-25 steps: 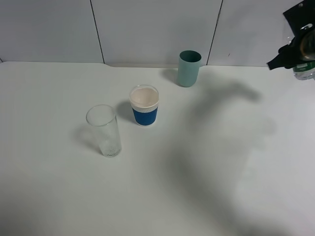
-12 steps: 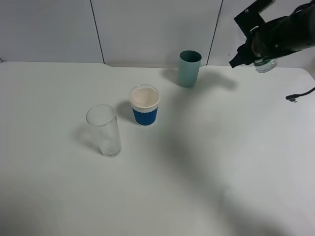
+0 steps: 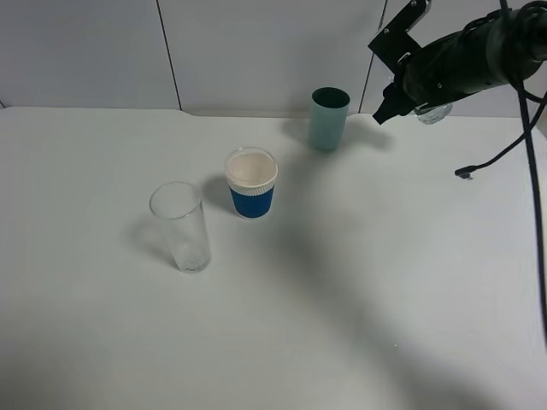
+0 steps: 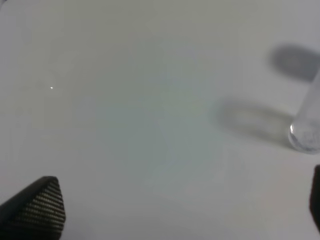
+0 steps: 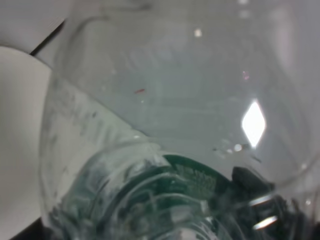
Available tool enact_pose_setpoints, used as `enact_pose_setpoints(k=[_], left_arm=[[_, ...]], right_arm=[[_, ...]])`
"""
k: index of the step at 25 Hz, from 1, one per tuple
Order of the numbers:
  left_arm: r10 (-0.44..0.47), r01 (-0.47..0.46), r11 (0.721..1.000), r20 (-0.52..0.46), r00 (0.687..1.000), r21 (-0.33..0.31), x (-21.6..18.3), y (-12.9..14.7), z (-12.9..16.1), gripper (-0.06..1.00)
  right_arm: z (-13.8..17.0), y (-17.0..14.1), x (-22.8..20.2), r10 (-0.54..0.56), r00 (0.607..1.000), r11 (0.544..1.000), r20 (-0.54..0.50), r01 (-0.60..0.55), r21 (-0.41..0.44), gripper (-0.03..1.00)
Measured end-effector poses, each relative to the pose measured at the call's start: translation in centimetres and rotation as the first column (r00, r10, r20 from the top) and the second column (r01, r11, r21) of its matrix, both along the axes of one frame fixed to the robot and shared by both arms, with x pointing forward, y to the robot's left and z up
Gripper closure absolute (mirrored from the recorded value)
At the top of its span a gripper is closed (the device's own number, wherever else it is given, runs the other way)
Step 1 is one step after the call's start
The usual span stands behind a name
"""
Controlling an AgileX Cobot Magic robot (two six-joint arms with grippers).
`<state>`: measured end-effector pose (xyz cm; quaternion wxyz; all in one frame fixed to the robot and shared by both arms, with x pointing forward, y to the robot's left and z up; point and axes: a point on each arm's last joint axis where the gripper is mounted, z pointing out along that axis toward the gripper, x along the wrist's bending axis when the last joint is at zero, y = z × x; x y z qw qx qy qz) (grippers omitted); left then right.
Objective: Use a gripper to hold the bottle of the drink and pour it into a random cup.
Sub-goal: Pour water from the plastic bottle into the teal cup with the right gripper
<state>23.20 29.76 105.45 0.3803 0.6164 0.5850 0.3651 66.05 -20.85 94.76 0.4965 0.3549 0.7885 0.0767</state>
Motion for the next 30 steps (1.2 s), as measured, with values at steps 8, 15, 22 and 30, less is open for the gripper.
enact_pose_setpoints(k=[8,15,22,30], left_arm=[[0.0,0.0,1.0,0.0,1.0,0.0,0.0,0.0,0.0,-0.05],[0.0,0.0,1.0,0.0,1.0,0.0,0.0,0.0,0.0,-0.05],[0.0,0.0,1.0,0.0,1.0,0.0,0.0,0.0,0.0,-0.05],[0.0,0.0,1.0,0.0,1.0,0.0,0.0,0.0,0.0,-0.05]], right_arm=[[0.2,0.6,-0.2,0.03,1.0,0.995,-0.007,-0.031,-0.099,0.44],[0.3,2.1,-0.6,0.065,0.998,0.987,-0.005,-0.065,-0.148,0.44],[0.6,2.4,-0.8,0.07,0.997,0.968,-0.01,-0.071,-0.239,0.44],[0.7,2.0,-0.9,0.044,0.999,0.963,0.001,-0.042,-0.267,0.44]])
